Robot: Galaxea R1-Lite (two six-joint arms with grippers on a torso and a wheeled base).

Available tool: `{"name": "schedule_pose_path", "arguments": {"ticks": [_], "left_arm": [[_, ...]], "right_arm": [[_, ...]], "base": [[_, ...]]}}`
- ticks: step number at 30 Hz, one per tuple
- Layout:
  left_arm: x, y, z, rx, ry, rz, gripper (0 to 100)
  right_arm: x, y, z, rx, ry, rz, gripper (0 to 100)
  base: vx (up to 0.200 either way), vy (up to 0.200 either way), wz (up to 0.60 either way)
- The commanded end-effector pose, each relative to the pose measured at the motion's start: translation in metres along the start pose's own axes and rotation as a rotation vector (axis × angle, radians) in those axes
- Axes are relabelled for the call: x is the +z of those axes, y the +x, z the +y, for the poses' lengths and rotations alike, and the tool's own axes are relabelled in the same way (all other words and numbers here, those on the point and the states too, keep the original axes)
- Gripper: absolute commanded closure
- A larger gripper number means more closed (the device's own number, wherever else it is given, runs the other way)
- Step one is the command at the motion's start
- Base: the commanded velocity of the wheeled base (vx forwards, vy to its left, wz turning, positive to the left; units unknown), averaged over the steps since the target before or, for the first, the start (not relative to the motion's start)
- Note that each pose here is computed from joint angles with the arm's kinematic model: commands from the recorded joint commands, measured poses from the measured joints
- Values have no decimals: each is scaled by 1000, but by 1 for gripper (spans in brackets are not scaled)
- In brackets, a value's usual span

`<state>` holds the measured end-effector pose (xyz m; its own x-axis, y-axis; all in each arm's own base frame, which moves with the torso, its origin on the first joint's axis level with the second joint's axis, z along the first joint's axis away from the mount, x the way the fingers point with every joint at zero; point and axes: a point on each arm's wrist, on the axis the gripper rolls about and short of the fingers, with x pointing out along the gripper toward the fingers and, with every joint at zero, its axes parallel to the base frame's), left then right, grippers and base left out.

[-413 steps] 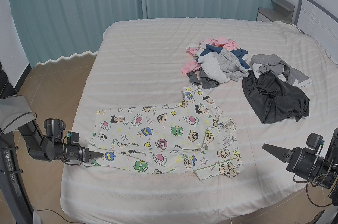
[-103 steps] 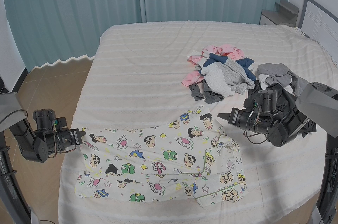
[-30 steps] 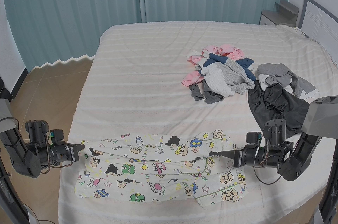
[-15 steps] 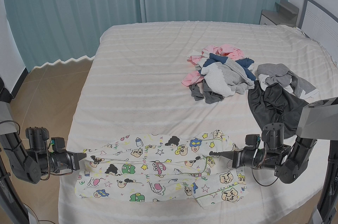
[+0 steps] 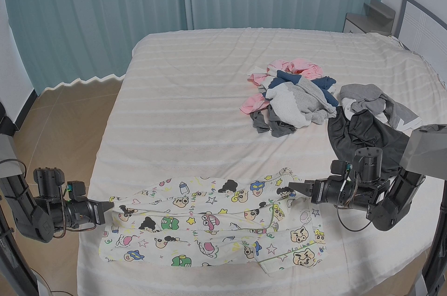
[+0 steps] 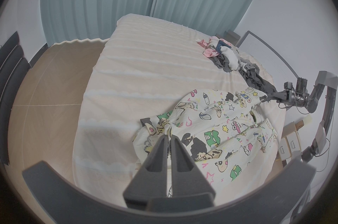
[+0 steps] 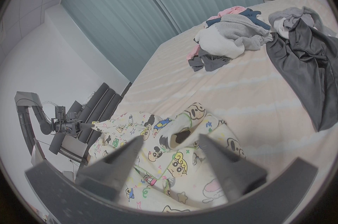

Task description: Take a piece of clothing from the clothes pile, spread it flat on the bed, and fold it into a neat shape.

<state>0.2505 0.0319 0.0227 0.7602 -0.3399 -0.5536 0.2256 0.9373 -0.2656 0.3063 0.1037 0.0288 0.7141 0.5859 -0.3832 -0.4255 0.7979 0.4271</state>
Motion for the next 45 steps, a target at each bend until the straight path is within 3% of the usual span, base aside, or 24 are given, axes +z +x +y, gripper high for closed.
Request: {"name": "schedule_pose_path", "arguments": {"ticks": [1, 8, 15, 28, 35, 45], "left_arm": [[0, 0, 0, 1, 0, -1, 100], [0, 0, 1, 2, -1, -1, 100], [0, 0, 1, 3, -1, -3, 100], [0, 0, 1, 5, -2, -4, 100], [0, -1, 3, 9, -6, -4, 100], [0, -1, 3, 11, -8, -3, 100]], "right_arm": [[8, 9, -1, 3, -1, -12, 0], [25, 34, 1, 13, 111, 7, 0], [8, 52, 1, 18, 118, 60, 0], [-6, 47, 11, 28, 119, 114, 0], [-8, 37, 11, -21, 124, 114, 0], [-18, 53, 20, 4, 110, 146, 0]], "base": [[0, 0, 0], [0, 0, 0], [0, 0, 0], [0, 0, 0], [0, 0, 0], [0, 0, 0]]}}
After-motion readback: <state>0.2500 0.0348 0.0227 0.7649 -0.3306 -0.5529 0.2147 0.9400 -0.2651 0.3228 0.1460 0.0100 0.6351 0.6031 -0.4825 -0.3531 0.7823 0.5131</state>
